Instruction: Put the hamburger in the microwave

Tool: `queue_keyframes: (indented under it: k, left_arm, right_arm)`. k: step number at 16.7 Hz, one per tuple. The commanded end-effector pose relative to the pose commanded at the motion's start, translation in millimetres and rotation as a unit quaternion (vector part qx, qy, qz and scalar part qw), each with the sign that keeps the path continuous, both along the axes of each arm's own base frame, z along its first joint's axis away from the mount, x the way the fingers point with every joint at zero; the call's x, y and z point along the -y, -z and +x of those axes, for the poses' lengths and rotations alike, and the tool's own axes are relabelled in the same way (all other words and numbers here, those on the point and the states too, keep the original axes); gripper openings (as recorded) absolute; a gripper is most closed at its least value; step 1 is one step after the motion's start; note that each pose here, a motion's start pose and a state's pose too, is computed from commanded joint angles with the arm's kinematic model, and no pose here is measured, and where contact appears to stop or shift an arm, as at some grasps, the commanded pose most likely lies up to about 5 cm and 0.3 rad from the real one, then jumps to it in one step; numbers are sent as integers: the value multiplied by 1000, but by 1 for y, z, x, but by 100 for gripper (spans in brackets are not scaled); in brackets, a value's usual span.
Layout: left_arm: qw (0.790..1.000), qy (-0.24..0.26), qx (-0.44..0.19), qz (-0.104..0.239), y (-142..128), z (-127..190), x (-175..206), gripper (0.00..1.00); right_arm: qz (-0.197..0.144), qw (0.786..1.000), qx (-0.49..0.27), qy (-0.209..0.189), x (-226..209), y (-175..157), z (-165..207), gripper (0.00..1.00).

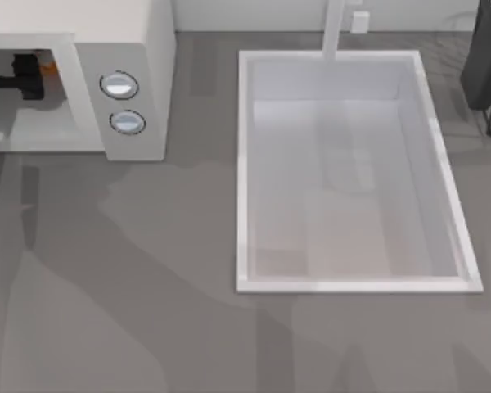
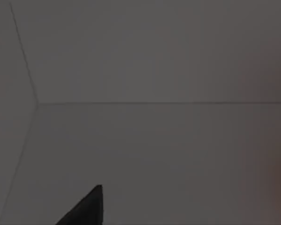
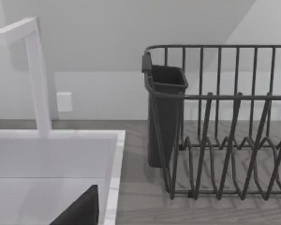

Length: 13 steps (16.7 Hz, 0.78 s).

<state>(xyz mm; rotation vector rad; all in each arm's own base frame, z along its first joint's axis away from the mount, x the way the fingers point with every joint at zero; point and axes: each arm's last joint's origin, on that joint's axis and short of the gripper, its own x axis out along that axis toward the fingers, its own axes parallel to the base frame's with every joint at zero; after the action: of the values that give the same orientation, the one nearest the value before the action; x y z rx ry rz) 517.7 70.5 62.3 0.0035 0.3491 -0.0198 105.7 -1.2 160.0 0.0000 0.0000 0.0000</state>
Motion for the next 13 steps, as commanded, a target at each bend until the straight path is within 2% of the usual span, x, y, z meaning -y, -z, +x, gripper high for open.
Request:
queue_keyframes:
  k: [2,3,6,9,11,13]
  left_arm:
    - [1000,0,0,0,0,0,0,100]
    - [1000,4,-1,0,-19,-45,0,100]
    - [1000,12,16,3,-27,-50,-1,100]
    - [999,12,48,12,-44,-72,-8,100]
    - [999,8,40,14,-39,-97,-11,100]
    - [1000,3,0,6,-20,-134,-11,100]
  right_arm:
    - [0,1000,0,0,0,0,0,100]
    - [0,1000,0,0,0,0,0,100]
    - [0,1000,0,0,0,0,0,100]
    - [0,1000,0,0,0,0,0,100]
    - [0,1000,0,0,0,0,0,100]
    - [0,1000,0,0,0,0,0,100]
